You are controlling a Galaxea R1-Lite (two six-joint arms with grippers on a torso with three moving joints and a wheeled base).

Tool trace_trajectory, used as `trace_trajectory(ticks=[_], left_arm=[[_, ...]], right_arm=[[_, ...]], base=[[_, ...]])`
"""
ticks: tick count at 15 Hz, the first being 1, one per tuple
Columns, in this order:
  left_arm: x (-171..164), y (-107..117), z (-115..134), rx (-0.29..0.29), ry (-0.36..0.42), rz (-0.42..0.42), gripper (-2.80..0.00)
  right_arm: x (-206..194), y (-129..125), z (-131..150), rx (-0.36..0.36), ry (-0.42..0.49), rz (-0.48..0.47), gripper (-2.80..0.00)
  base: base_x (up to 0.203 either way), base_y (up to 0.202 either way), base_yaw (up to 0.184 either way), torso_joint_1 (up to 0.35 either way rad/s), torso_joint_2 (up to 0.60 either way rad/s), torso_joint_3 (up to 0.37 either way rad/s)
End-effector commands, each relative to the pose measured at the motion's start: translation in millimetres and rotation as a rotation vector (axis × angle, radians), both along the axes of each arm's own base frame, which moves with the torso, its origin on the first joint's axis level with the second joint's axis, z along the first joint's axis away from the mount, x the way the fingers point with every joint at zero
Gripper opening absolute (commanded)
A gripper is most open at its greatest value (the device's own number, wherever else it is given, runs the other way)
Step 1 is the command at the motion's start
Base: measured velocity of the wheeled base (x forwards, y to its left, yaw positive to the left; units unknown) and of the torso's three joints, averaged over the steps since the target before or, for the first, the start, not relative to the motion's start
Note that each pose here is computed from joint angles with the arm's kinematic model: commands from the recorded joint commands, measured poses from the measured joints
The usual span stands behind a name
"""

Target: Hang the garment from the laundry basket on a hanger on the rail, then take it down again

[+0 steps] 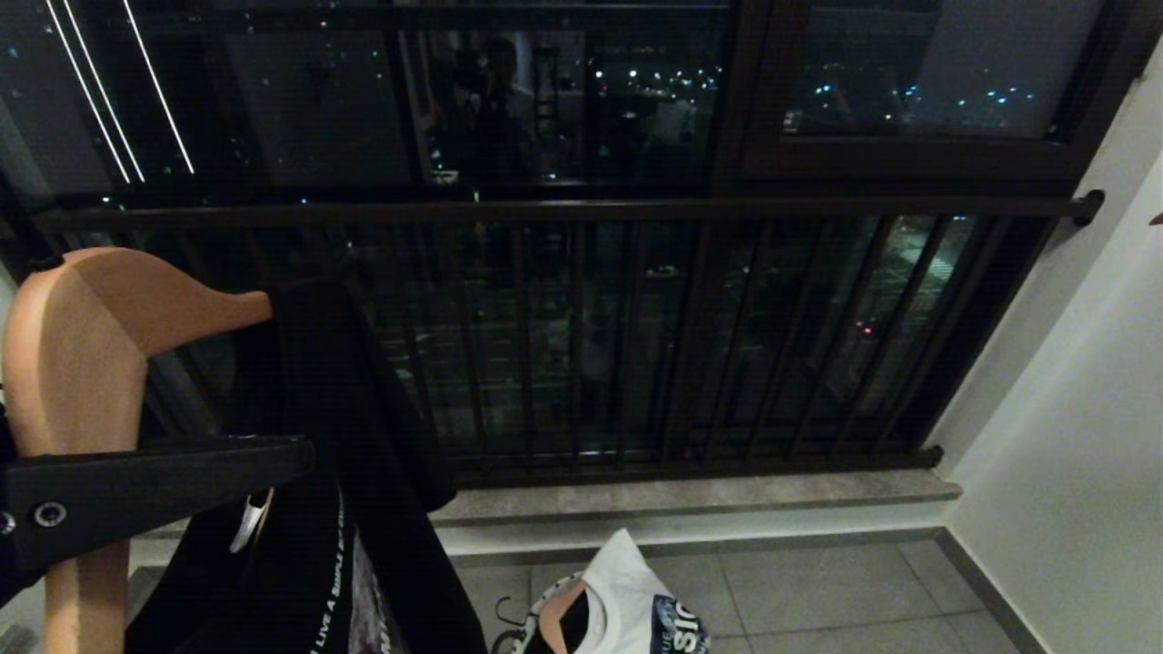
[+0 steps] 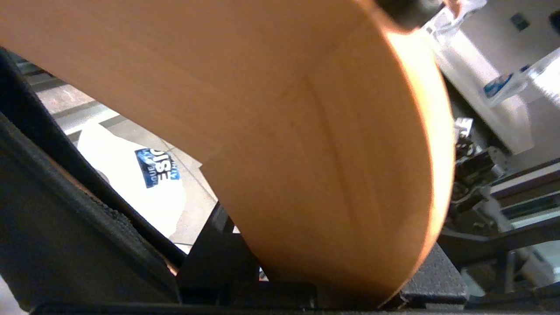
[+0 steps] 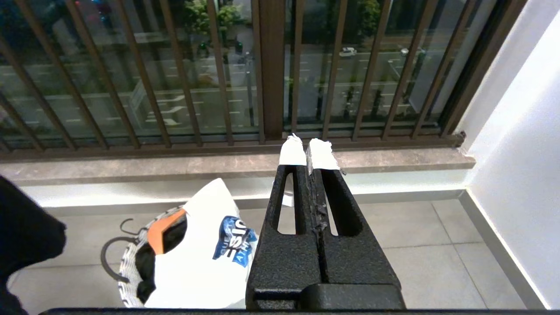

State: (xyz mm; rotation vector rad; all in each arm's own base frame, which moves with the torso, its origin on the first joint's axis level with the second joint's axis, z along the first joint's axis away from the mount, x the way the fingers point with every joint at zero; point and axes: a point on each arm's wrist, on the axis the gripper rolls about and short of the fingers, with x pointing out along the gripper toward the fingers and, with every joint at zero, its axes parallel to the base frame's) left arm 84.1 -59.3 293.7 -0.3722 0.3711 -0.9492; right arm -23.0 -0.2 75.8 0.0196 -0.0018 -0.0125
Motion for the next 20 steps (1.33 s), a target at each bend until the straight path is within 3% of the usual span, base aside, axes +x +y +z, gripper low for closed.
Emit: trace_trajectory(ticks=[1,20], left_arm=[[0.8,-0.3,-1.0,0.005,0.003,0.008,-2.8],[-4.1,2.7,-5.3,0.007,0.004,0.017,-2.8]], right_arm=[[0.1,0.0,0.0,0.0,0.002,0.0,-2.8],[0.1,0.0,0.0,0.0,0.002,0.0,-2.8]], base=[[0.0,0.0,0.0,-0.162,0.33,0.168],[0.0,0.0,0.0,-0.18,0.38,0.198]])
